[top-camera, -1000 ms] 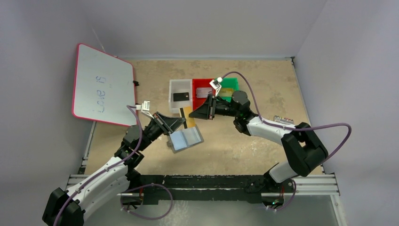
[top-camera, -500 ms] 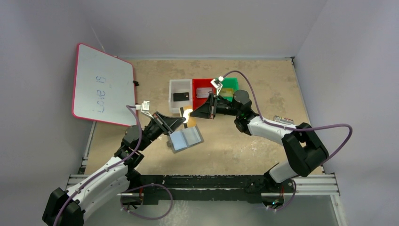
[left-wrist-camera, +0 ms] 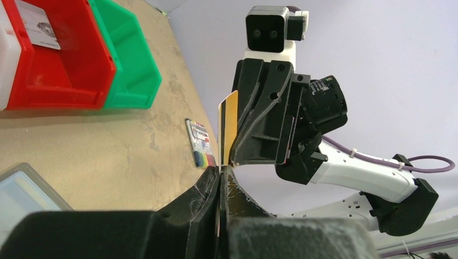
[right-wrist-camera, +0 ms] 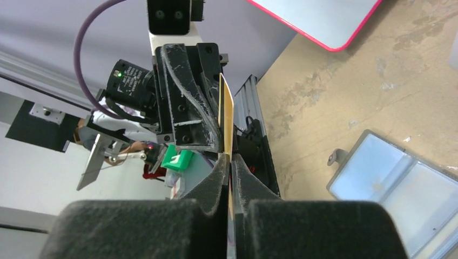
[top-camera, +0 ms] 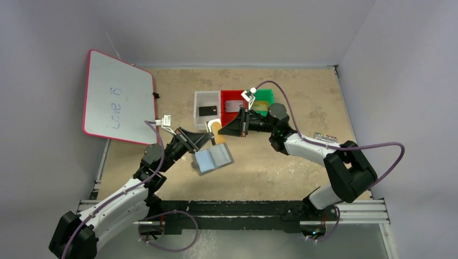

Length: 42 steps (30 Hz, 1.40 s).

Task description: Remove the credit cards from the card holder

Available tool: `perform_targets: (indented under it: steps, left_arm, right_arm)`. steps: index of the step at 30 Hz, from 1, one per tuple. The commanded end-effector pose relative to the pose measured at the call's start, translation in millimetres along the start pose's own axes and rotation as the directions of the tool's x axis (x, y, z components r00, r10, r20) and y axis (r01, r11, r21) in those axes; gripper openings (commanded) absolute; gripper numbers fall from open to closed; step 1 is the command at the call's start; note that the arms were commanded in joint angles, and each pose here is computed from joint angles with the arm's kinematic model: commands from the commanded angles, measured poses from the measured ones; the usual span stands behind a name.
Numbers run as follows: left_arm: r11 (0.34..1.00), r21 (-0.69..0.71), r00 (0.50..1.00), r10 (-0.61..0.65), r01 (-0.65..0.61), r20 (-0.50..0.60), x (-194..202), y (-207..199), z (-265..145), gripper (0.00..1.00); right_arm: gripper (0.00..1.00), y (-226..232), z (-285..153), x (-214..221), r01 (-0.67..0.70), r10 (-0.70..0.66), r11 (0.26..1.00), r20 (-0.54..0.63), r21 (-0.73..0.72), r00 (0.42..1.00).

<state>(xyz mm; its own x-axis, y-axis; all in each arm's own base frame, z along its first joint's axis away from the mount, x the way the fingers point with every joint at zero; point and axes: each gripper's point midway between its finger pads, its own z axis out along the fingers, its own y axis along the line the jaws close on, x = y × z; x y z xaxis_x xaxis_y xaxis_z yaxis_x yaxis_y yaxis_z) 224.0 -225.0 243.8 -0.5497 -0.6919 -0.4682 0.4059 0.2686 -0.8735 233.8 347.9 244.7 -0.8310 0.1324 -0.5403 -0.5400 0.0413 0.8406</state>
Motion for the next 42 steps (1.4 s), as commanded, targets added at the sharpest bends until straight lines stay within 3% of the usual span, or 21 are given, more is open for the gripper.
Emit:
perform_targets:
  steps: [1, 3, 4, 8, 10, 12, 14, 16, 18, 21, 24, 26, 28, 30, 33, 37, 40, 42]
  left_arm:
    - [1.0, 0.013, 1.0, -0.008, 0.008, 0.012, -4, -5, 3, 0.12]
    - [1.0, -0.027, 1.0, 0.001, -0.001, -0.005, -2, -1, 4, 0.33]
    - [0.998, -0.053, 1.0, 0.012, -0.013, -0.018, -1, 4, 4, 0.39]
    - [0.989, -0.13, 0.998, 0.064, -0.064, -0.001, -10, 9, 1, 0.49]
    - [0.98, -0.177, 0.995, 0.096, -0.09, 0.024, -19, 11, -3, 0.52]
    - [0.969, -0.217, 0.991, 0.128, -0.115, 0.047, -27, 13, -9, 0.55]
    - [0.957, -0.256, 0.986, 0.154, -0.134, 0.059, -33, 15, -14, 0.56]
    - [0.946, -0.287, 0.983, 0.173, -0.148, 0.066, -37, 18, -19, 0.57]
    - [0.938, -0.309, 0.98, 0.185, -0.155, 0.069, -39, 20, -22, 0.58]
    - [0.934, -0.32, 0.981, 0.187, -0.159, 0.059, -38, 22, -23, 0.62]
    - [0.93, -0.328, 0.982, 0.187, -0.165, 0.037, -35, 23, -23, 0.67]
    - [0.927, -0.335, 0.982, 0.188, -0.167, 0.029, -34, 25, -22, 0.69]
    - [0.924, -0.341, 0.981, 0.191, -0.172, 0.021, -34, 25, -23, 0.7]
    - [0.921, -0.345, 0.98, 0.198, -0.183, 0.009, -33, 25, -24, 0.7]
    - [0.912, -0.355, 0.977, 0.213, -0.206, -0.021, -31, 27, -26, 0.71]
    - [0.902, -0.368, 0.973, 0.225, -0.227, -0.049, -29, 29, -25, 0.71]
    - [0.894, -0.384, 0.972, 0.226, -0.232, -0.061, -29, 31, -25, 0.72]
    - [0.887, -0.395, 0.971, 0.228, -0.237, -0.07, -28, 33, -27, 0.72]
  right_arm:
    - [0.0, 27, 1, -16, 0.129, -0.129, 0.991, 0.019, -0.034, 0.991]
    - [0.0, 22, 1, -24, 0.176, -0.177, 0.984, 0.035, 0.029, 0.984]
    - [0.0, 19, -1, -30, 0.21, -0.213, 0.975, 0.046, 0.075, 0.976]
    - [0.0, -6, -19, -59, 0.311, -0.366, 0.886, 0.104, 0.344, 0.925]
    - [0.0, -11, -35, -75, 0.397, -0.493, 0.799, 0.113, 0.452, 0.863]
    - [0.0, -16, -59, -99, 0.469, -0.641, 0.657, 0.11, 0.591, 0.759]
    - [0.0, -23, -83, -112, 0.54, -0.761, 0.482, 0.024, 0.69, 0.649]
    - [0.0, -29, -108, -124, 0.594, -0.84, 0.27, -0.115, 0.758, 0.529]
    - [0.0, -41, -132, -133, 0.655, -0.857, 0.01, -0.33, 0.756, 0.395]
    - [0.0, -64, -154, -140, 0.676, -0.767, -0.197, -0.541, 0.71, 0.345]
    - [0.0, -81, -162, -142, 0.725, -0.672, -0.318, -0.685, 0.611, 0.282]
    - [0.0, -89, -166, -145, 0.747, -0.638, -0.348, -0.726, 0.567, 0.255]
    - [0.0, -103, -165, -145, 0.808, -0.628, -0.283, -0.737, 0.516, 0.251]
    - [0.0, -112, -170, -151, 0.825, -0.601, -0.286, -0.762, 0.488, 0.243]
    - [0.0, -123, -161, -141, 0.903, -0.578, -0.295, -0.811, 0.312, 0.092]
    - [0.0, -126, -164, -156, 0.916, -0.599, -0.286, -0.799, 0.281, 0.058]
    - [0.0, -132, -159, -152, 0.951, -0.61, -0.242, -0.792, 0.194, 0.007]
    - [0.0, -142, -156, -151, 0.965, -0.602, -0.207, -0.798, 0.162, 0.004]
